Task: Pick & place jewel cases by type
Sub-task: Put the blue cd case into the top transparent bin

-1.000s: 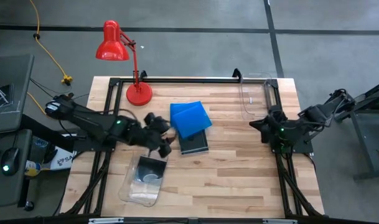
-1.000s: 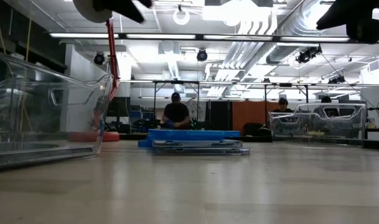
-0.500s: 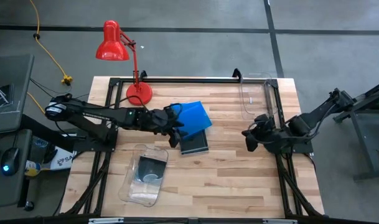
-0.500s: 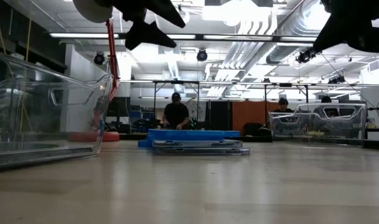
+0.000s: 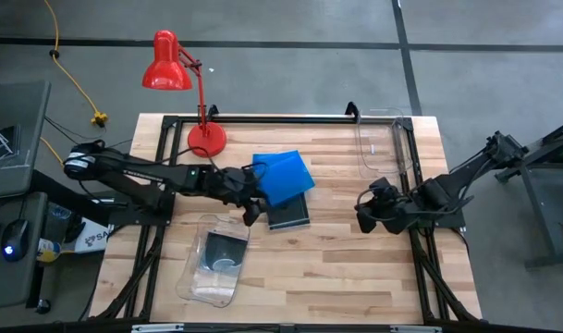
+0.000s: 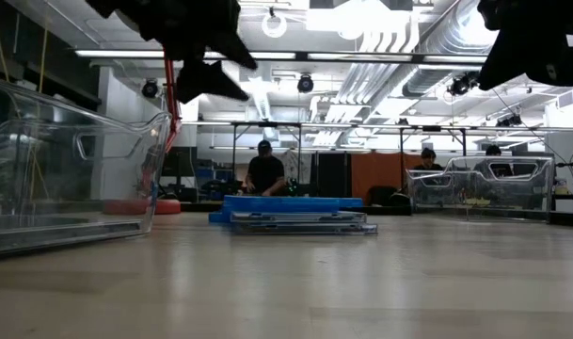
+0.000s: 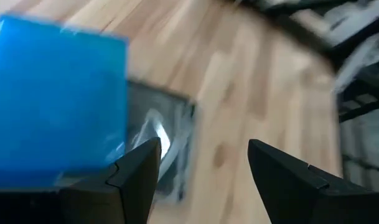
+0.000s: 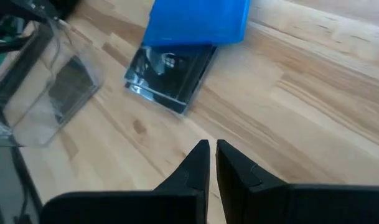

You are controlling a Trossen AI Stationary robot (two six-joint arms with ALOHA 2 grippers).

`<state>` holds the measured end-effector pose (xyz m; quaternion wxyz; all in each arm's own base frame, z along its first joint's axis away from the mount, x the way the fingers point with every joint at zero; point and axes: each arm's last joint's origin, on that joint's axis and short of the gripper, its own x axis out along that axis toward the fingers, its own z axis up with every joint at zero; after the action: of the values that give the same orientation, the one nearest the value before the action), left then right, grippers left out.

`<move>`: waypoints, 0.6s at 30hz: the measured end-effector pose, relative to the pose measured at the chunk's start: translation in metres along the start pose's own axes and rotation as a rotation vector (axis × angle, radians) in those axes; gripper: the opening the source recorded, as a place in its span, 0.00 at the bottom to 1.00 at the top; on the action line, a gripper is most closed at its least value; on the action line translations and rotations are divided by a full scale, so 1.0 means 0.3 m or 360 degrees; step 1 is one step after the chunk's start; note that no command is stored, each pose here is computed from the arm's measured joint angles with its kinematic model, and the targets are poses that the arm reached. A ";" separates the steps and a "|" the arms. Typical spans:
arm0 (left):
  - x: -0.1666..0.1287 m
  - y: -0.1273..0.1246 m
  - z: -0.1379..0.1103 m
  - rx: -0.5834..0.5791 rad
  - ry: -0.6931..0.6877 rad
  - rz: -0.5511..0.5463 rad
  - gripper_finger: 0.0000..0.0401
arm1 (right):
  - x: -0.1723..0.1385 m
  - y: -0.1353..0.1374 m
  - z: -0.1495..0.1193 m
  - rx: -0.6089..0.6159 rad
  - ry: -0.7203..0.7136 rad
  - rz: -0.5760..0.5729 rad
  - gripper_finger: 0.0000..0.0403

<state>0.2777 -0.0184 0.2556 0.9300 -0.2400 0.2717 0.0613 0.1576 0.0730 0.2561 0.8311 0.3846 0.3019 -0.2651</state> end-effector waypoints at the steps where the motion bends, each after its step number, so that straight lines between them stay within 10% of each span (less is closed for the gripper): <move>1: -0.011 0.002 -0.008 0.0014 -0.0040 -0.0047 0.60 | -0.002 -0.001 0.001 -0.0003 -0.0001 0.0003 0.03; 18: -0.266 0.139 -0.151 -0.0311 -0.0546 0.0048 0.60 | -0.055 -0.001 0.047 0.0111 -0.0449 0.0108 0.03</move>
<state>0.1785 -0.0024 0.2477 0.9339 -0.3111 0.1054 0.1412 0.1504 0.0648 0.2749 0.8599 0.3821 0.1597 -0.2986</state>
